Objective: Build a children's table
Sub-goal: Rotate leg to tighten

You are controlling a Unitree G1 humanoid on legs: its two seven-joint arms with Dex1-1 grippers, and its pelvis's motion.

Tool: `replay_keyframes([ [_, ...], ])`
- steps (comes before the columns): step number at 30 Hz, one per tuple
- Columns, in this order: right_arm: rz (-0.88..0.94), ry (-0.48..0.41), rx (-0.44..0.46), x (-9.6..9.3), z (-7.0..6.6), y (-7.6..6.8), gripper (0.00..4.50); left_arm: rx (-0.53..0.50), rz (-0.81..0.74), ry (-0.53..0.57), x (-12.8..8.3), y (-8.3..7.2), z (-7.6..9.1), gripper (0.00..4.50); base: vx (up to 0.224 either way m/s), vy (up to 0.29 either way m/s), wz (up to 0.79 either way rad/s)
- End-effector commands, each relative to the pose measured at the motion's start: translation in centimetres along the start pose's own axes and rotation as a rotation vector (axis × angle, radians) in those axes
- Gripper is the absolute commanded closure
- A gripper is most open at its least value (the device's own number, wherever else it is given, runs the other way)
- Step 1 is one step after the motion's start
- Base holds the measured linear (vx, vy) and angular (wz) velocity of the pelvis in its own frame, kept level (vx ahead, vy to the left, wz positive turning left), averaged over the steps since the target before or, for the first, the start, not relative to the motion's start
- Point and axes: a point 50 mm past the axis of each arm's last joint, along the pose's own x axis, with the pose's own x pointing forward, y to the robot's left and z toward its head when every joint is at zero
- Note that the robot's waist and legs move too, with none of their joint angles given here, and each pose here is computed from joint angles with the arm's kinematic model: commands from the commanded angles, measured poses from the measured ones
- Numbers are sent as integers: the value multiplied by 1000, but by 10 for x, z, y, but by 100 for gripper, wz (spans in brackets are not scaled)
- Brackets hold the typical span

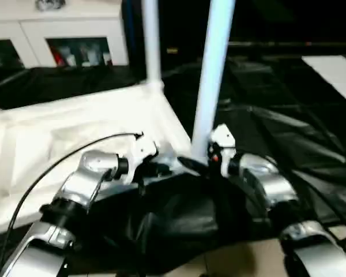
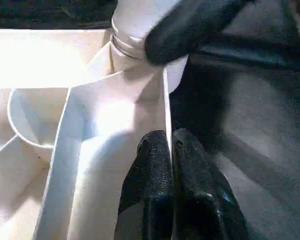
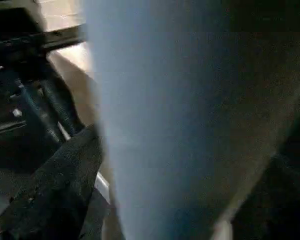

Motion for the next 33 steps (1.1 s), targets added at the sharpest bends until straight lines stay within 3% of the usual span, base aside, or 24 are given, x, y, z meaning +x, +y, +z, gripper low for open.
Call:
replay_keyframes([
  [1,56,8,-4,-2,1,4,47,34,-60,-63,2,-4,10,450,0,0,0],
  [8,124,45,4,-11,-1,5,72,22,-93,-43,-7,-6,6,450,0,0,0],
  [22,145,50,34,-8,-5,12,194,13,-63,-28,-9,-5,2,450,0,0,0],
  [32,-168,40,138,23,-16,6,245,-35,158,-85,3,16,17,450,0,0,0],
  [33,-288,38,188,36,-16,4,247,-48,238,-77,8,23,22,450,0,0,0],
])
